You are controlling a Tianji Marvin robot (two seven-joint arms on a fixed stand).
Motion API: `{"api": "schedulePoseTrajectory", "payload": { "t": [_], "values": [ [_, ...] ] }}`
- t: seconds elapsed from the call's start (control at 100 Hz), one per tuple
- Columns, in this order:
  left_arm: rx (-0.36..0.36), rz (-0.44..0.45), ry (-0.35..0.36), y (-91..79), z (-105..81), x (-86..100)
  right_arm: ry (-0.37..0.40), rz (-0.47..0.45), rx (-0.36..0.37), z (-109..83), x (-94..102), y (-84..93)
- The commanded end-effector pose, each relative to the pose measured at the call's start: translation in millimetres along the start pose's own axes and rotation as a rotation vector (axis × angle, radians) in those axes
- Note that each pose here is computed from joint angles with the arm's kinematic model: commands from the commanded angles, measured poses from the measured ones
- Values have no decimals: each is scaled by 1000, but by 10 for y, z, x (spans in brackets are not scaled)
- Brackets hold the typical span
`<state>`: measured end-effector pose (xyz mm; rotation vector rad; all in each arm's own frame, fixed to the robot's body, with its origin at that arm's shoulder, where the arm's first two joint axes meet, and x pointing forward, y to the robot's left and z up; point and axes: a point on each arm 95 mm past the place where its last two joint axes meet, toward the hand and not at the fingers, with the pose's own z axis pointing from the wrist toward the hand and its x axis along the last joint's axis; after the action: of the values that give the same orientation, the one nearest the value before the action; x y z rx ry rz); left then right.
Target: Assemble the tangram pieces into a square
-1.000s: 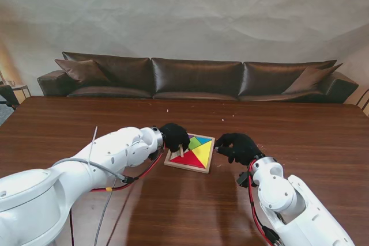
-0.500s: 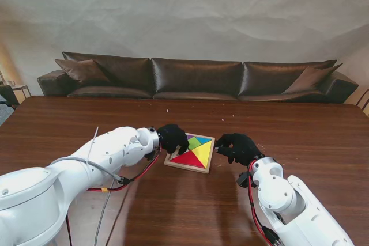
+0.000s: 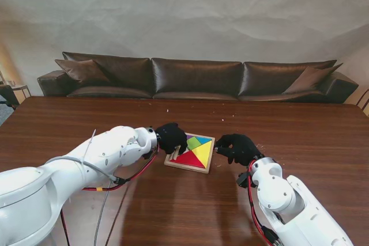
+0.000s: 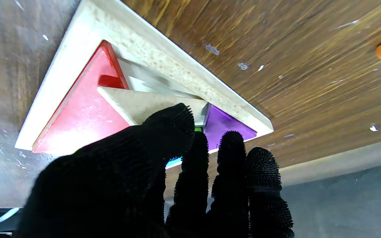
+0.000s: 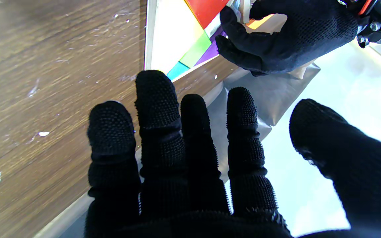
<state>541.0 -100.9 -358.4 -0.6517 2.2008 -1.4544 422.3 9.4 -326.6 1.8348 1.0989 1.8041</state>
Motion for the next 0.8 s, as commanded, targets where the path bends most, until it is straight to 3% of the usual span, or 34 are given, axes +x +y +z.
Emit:
{"api": "schedulePoseTrajectory", "payload": {
  "t": [0.0,0.51,0.79],
  "values": [
    [-30,5,2,48,-12,5,0,7,19,-2,6,-44],
    [-20,30,-3,26,-62,-16,-2,14,23,10,-9,-52],
    [28,6,-38,-70,-280,-103,-3,17,24,18,-16,-57]
  ]
}}
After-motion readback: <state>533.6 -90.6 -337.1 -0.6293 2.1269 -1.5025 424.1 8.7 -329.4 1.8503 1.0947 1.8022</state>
